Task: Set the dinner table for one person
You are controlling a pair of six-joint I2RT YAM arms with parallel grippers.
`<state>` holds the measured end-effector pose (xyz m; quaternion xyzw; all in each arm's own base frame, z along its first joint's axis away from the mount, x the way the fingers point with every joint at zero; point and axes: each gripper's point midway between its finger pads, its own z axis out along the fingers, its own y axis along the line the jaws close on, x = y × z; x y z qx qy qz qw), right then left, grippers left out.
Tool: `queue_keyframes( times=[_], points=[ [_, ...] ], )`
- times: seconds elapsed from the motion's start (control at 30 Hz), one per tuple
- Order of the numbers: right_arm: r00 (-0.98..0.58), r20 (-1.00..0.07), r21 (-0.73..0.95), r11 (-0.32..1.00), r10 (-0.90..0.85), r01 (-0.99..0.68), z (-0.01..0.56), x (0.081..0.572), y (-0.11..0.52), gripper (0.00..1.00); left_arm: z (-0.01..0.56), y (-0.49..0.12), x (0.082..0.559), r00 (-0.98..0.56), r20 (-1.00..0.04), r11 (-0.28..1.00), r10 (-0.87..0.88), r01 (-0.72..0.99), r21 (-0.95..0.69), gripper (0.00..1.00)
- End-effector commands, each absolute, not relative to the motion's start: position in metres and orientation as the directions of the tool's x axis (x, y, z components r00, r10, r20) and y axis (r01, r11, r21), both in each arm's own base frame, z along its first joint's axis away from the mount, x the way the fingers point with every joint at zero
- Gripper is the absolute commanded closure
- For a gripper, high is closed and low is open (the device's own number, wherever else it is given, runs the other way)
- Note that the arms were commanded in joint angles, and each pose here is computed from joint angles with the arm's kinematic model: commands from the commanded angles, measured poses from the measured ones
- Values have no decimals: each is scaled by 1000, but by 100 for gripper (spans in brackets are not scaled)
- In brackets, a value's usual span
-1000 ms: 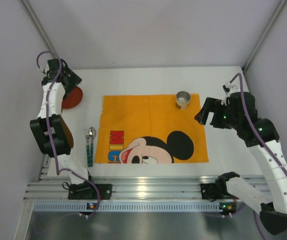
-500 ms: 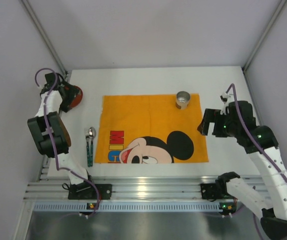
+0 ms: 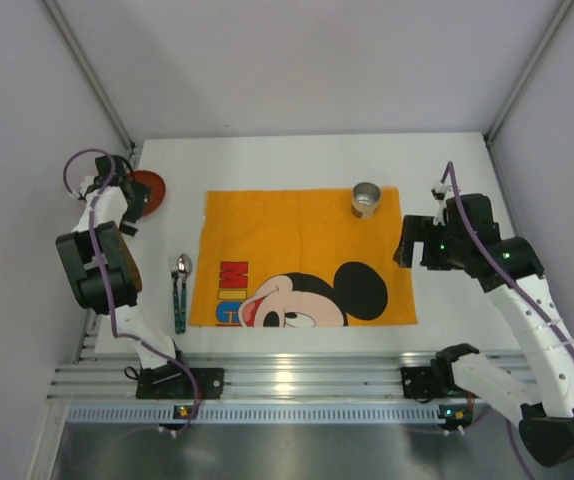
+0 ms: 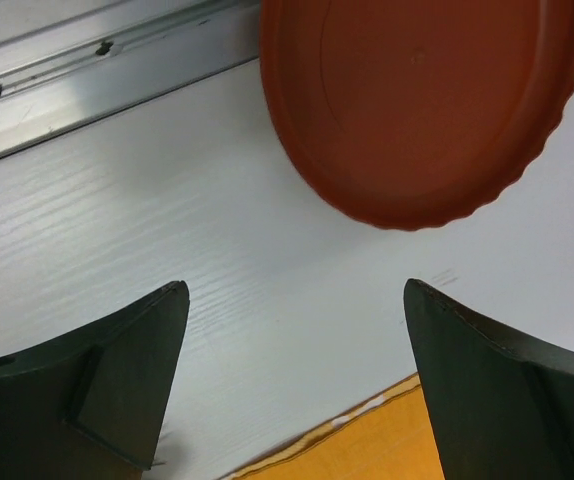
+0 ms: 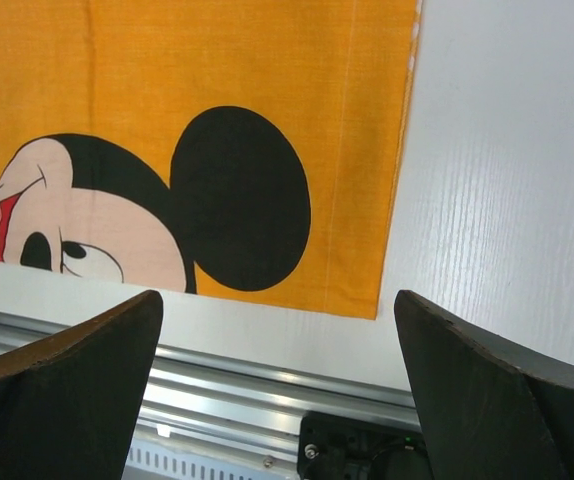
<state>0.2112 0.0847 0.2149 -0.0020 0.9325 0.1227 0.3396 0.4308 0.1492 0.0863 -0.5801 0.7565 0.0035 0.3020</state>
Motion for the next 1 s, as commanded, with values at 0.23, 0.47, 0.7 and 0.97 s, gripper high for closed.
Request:
queue_keyframes(
  times=[0.23, 0.47, 0.7, 0.97],
  points=[
    [-770, -633, 202, 977, 78, -67, 213, 226, 83, 0, 82, 173, 486, 33, -446, 190, -895, -874, -447, 10],
    [-779, -619, 179, 984, 102, -13, 206, 231, 76, 0, 68, 167, 489, 31, -411, 167, -911, -885, -436, 14],
    [-795, -597, 178, 984, 107, -1, 198, 238, 77, 0, 48, 167, 501, 20, -390, 167, -921, -882, -441, 25],
    [-803, -590, 160, 987, 90, -8, 195, 246, 77, 0, 30, 164, 526, 24, -343, 155, -939, -861, -484, 67]
  ],
)
